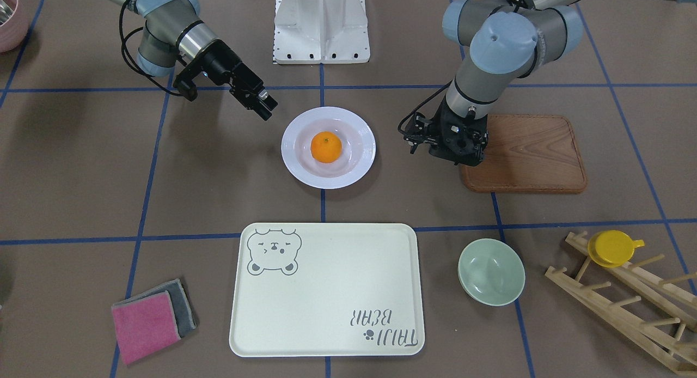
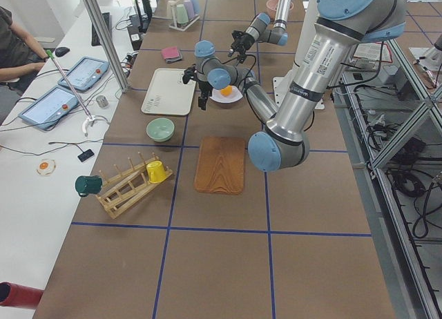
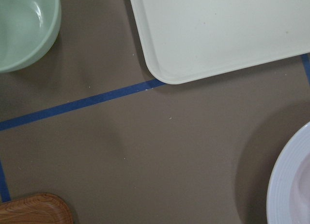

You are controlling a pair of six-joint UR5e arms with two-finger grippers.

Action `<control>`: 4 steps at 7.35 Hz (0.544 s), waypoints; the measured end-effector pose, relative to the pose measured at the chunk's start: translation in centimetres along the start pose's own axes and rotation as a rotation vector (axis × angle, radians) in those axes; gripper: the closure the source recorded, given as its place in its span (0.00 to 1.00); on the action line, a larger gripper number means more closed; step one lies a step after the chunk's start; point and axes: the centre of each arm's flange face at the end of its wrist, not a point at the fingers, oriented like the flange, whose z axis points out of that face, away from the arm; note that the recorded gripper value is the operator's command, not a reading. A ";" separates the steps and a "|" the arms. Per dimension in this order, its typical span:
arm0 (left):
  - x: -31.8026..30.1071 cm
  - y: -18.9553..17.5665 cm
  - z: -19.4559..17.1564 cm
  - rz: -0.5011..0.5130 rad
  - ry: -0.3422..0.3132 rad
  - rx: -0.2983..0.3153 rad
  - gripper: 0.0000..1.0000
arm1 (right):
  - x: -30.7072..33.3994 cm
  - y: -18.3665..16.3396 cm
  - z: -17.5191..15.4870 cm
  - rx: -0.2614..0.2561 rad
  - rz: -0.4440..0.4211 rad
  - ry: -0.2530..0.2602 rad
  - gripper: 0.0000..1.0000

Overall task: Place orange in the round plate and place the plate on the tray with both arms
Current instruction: 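Hook the right gripper onto the plate rim nearest the robot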

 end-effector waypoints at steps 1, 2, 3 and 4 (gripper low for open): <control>0.0 0.0 0.0 -0.001 0.000 -0.001 0.00 | 1.0 0.6 0.9 0.011 0.000 0.002 0.00; 0.0 0.0 0.1 -0.001 0.000 -0.001 0.00 | 1.8 1.1 2.1 0.027 0.002 0.002 0.00; 0.1 0.1 0.1 0.000 0.000 -0.002 0.00 | 2.5 1.5 3.0 0.043 0.010 0.004 0.01; 0.1 0.1 0.1 0.000 0.000 -0.002 0.00 | 2.9 1.6 3.6 0.053 0.016 0.008 0.01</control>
